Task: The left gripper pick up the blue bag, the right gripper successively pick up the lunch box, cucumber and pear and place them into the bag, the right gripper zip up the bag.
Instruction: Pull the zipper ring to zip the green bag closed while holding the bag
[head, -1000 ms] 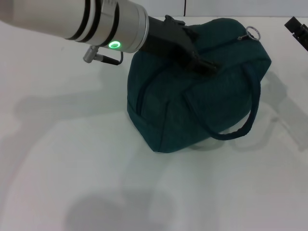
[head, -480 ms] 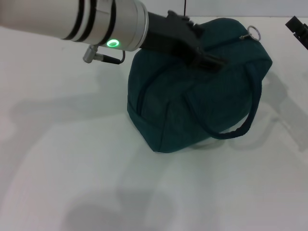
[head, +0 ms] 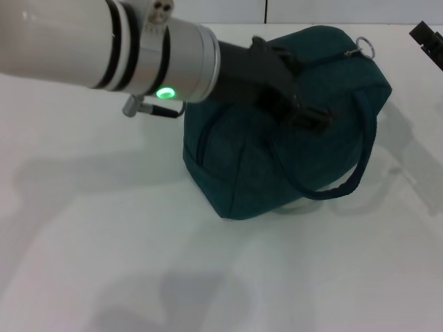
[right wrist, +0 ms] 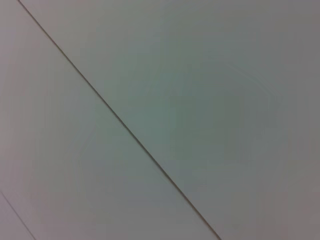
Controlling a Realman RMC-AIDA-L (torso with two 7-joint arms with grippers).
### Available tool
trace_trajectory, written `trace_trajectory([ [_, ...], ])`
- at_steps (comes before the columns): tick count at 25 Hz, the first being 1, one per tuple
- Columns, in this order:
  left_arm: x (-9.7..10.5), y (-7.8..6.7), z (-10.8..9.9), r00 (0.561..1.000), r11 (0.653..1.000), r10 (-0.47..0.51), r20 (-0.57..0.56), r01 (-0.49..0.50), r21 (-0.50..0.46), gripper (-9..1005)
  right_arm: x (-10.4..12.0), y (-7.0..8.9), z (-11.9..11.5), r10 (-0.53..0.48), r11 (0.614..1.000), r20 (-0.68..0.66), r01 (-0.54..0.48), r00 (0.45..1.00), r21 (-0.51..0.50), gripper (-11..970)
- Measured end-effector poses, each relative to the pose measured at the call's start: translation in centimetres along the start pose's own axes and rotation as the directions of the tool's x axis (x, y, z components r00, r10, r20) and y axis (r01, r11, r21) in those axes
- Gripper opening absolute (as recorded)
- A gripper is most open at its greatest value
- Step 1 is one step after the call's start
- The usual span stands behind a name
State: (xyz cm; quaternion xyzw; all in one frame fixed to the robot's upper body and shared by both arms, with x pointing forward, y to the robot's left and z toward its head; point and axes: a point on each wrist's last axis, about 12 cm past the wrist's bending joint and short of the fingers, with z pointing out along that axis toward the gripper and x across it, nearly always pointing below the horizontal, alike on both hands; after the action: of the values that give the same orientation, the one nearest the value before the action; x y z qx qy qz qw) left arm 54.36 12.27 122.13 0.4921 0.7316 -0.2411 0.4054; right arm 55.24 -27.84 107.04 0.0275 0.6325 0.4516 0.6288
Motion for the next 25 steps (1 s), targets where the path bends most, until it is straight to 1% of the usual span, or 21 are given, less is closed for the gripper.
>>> trace_trajectory([
  [2,0.2,-0.2,0.3,1.000,1.000,0.009,-0.010,-0.009,-0.002,866,0.0,0.0,0.0,0.000,1.000,0.000,0.000,1.000,-0.001,800],
  [5,0.7,-0.5,1.0,0.999,0.999,0.041,-0.026,-0.042,-0.034,865,0.0,0.0,0.0,-0.001,1.000,0.000,0.001,1.000,0.000,800],
  [9,1.3,-1.1,2.1,0.991,0.988,0.115,-0.064,-0.121,-0.094,863,0.0,0.0,0.1,-0.001,1.000,-0.001,0.001,1.000,0.001,800],
  [12,1.6,-1.3,2.4,0.986,0.980,0.151,-0.078,-0.159,-0.122,861,0.0,-0.1,0.1,-0.001,1.000,-0.004,0.001,1.000,0.007,800],
  [16,1.6,-1.5,2.6,0.982,0.976,0.169,-0.079,-0.178,-0.128,859,0.0,-0.1,0.0,0.000,1.000,-0.004,0.000,1.000,0.011,799],
  [25,2.1,-2.2,2.5,0.956,0.952,0.277,-0.093,-0.286,-0.110,747,0.0,-0.2,0.0,0.002,1.000,-0.001,-0.002,1.000,0.012,799],
])
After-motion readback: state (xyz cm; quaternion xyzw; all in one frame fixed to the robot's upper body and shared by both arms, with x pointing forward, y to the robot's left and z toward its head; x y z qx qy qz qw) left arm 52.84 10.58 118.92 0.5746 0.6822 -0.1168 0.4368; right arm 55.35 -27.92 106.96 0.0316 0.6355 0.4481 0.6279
